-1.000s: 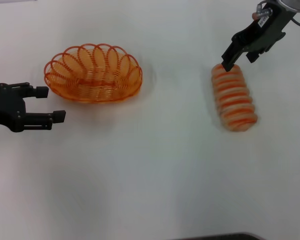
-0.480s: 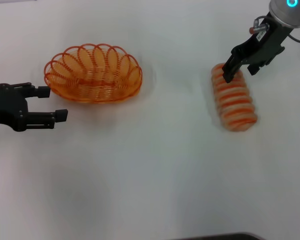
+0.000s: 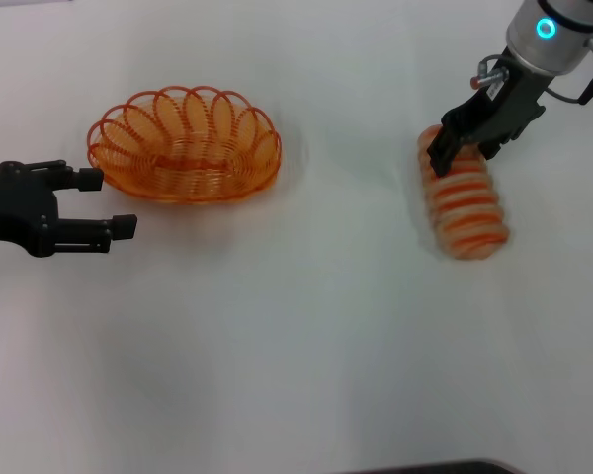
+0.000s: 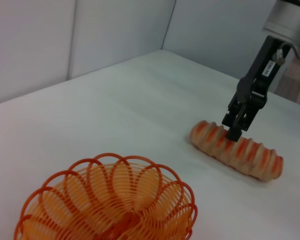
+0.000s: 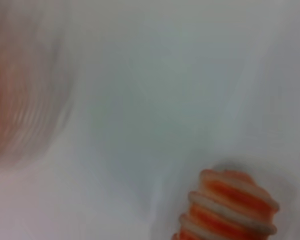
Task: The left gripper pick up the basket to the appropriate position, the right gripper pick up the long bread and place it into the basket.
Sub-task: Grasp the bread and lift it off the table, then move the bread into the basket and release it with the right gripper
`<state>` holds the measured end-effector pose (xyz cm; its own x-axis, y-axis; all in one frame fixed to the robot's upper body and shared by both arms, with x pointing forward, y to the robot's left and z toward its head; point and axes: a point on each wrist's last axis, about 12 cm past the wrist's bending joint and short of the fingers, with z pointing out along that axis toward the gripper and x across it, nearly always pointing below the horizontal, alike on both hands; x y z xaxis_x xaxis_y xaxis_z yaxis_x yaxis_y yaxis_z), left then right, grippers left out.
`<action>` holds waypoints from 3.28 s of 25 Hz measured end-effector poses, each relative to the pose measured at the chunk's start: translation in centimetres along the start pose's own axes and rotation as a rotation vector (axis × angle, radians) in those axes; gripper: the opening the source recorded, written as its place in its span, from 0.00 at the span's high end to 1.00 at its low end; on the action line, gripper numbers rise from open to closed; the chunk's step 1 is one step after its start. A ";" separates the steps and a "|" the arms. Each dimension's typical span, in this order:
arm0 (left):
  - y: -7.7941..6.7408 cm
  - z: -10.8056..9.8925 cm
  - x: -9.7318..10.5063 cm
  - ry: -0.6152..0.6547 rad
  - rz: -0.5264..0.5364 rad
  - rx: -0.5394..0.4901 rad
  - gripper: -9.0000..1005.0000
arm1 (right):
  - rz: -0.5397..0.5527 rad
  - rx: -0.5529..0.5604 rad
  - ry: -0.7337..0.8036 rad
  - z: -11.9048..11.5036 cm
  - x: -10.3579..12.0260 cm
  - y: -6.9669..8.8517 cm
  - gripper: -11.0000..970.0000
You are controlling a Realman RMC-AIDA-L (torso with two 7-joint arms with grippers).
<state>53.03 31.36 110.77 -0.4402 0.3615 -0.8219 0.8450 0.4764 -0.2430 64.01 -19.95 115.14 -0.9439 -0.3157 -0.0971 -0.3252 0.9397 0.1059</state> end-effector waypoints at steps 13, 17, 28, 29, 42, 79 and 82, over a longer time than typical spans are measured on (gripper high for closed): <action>-0.1 0.3 0.0 0.009 0.015 0.005 0.14 | 0.014 -0.005 0.044 1.7 1.0 0.3 0.29; 0.0 0.3 -0.1 0.011 0.020 0.004 0.15 | 0.003 -0.009 0.056 1.6 1.1 0.3 0.31; -0.1 0.1 0.1 0.000 0.015 -0.003 0.15 | -0.008 -0.011 0.032 1.0 1.5 -0.6 0.50; -0.1 0.1 0.1 0.001 0.017 -0.001 0.15 | -0.007 -0.011 0.028 0.9 1.5 -0.7 0.50; -0.2 0.0 -0.1 0.002 0.019 0.011 0.15 | -0.039 -0.018 0.002 0.8 1.3 -0.5 0.60; -0.9 0.1 0.2 0.012 0.012 0.056 0.15 | -0.156 -0.193 -0.595 -2.4 -3.2 -0.6 0.83; -1.0 0.1 0.3 0.011 0.010 0.060 0.15 | -0.221 -0.218 -0.679 -2.5 -3.6 0.0 0.83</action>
<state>52.12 30.92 110.73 -0.4348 0.3745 -0.8190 0.8659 0.4238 -0.2659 67.22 -19.16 117.98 -0.6352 -0.2768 -0.7211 -0.5736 0.7942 0.2005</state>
